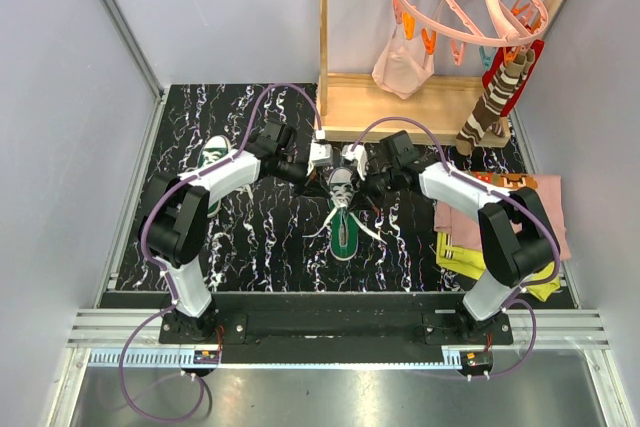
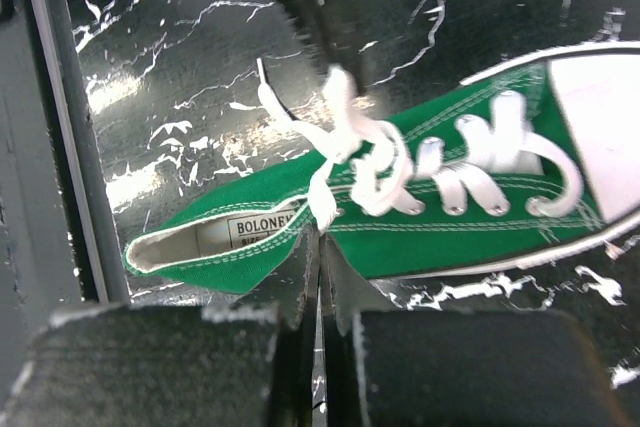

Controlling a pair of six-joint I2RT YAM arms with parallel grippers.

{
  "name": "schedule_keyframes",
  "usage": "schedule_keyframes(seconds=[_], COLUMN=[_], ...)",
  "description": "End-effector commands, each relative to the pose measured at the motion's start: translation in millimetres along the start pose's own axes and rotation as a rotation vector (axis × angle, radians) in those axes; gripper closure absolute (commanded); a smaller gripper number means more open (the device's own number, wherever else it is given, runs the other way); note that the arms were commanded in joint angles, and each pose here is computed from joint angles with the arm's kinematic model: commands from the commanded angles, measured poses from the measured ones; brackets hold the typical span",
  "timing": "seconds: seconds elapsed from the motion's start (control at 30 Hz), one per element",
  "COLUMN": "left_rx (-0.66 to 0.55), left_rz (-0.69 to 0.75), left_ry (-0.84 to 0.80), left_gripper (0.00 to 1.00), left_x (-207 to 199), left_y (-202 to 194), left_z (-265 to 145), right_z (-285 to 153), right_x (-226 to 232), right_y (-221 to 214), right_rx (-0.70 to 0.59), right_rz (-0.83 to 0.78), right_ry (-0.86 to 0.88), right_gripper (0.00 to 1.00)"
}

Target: Tie the shoes

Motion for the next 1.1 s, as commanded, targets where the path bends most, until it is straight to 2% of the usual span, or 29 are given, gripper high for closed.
schedule_keyframes(seconds=[0.0,0.07,0.1,0.13,0.4,0.53,0.63,0.7,0.83,1.07], left_rx=[-0.044,-0.044,-0.043,-0.042,-0.04,-0.043,-0.043,-0.043,-0.045,-0.046], left_rz=[0.075,0.084,0.084,0.092,0.094,0.095,0.097,0.094,0.095,0.094], left_ry=[-0.02,-0.022,-0.023,-0.022,-0.021,-0.021,-0.022,-0.023,-0.023,-0.023], left_gripper=[1.0,1.0,1.0,1.0,1.0,1.0,1.0,1.0,1.0,1.0], left_x=[-1.7,-1.7,-1.6,-0.9,1.3,1.1,1.1,1.0,0.9,1.7], left_y=[14.5,15.4,14.3,15.2,16.3,16.6,17.3,16.8,17.5,18.1], left_z=[-4.0,-3.3,-2.8,-2.6,-2.1,-2.6,-2.2,-2.0,-2.2,-2.0], right_z=[-15.2,-16.1,-14.3,-14.2,-5.2,-2.6,-0.1,1.0,3.0,10.4], right_x=[-3.3,-1.7,-1.9,-0.4,-1.2,-3.1,-5.5,-6.5,-4.3,-13.4], right_y=[30.4,35.8,35.2,39.0,34.9,33.2,32.1,31.1,31.8,35.5], right_rx=[-0.072,-0.079,-0.074,-0.078,-0.028,0.001,0.011,0.015,0.018,0.025], right_rz=[0.014,0.016,0.026,0.025,0.071,0.079,0.084,0.092,0.098,0.126], right_ry=[0.007,0.019,0.028,0.041,0.098,0.108,0.112,0.116,0.14,0.138], right_gripper=[1.0,0.95,0.87,0.84,0.74,0.6,0.58,0.52,0.47,0.47])
Point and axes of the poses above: each gripper's point midway between its finger pads, its own z axis out along the fingers, its own x axis along the line the jaws close on, y = z × x, the point moved 1 cm from there along -z, back along the fingers, and after that the axes turned 15 degrees about z, right-handed, at the moved point
